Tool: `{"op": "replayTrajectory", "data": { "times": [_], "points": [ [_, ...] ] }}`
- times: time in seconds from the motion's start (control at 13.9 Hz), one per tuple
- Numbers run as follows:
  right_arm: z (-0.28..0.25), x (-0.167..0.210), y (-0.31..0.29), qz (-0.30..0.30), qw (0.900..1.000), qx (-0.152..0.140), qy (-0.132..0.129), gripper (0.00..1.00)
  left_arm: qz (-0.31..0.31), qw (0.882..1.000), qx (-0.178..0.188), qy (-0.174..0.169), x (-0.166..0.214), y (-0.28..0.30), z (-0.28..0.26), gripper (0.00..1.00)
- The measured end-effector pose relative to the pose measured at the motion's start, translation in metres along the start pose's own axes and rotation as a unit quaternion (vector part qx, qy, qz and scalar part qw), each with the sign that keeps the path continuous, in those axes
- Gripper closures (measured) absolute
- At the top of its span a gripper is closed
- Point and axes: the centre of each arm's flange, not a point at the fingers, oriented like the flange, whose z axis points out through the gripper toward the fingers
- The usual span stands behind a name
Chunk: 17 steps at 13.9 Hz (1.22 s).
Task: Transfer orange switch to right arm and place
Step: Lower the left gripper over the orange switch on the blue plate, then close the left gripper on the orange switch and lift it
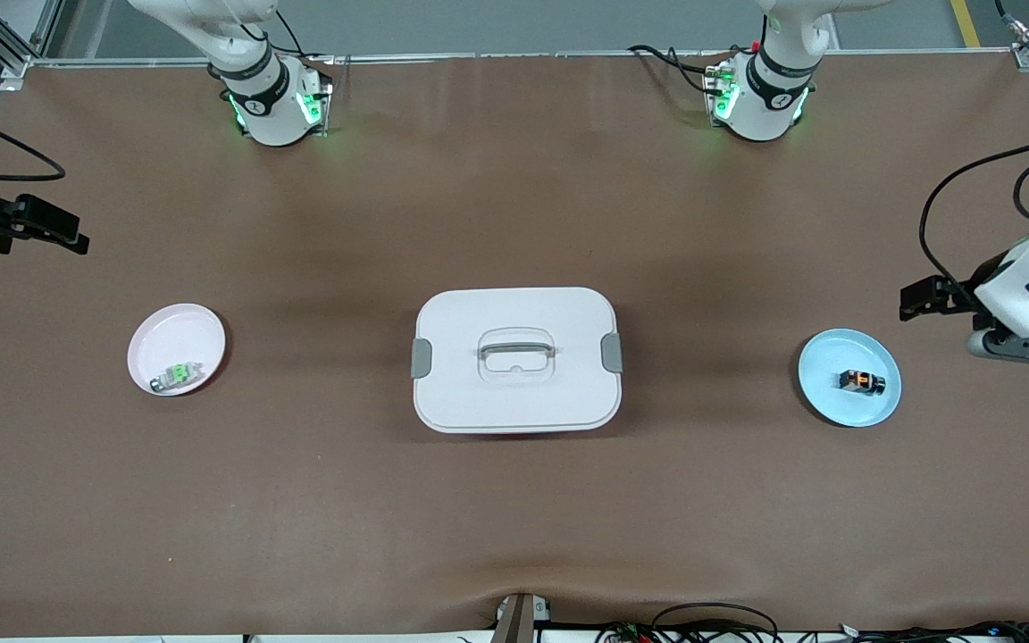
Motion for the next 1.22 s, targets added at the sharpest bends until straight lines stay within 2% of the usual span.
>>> {"op": "replayTrajectory", "data": {
  "times": [0.36, 0.86, 1.22],
  "points": [
    [0.000, 0.000, 0.000, 0.000, 1.000, 0.000, 0.000, 0.00, 0.049, 0.998, 0.021, 0.027, 0.008, -0.002, 0.090, 0.00],
    [0.000, 0.000, 0.000, 0.000, 1.000, 0.000, -0.001, 0.00, 0.066, 0.997, 0.016, 0.023, 0.011, -0.027, 0.188, 0.00],
    [0.000, 0.000, 0.000, 0.000, 1.000, 0.000, -0.001, 0.00, 0.076, 0.997, 0.015, 0.016, 0.010, -0.036, 0.220, 0.00]
  ]
}}
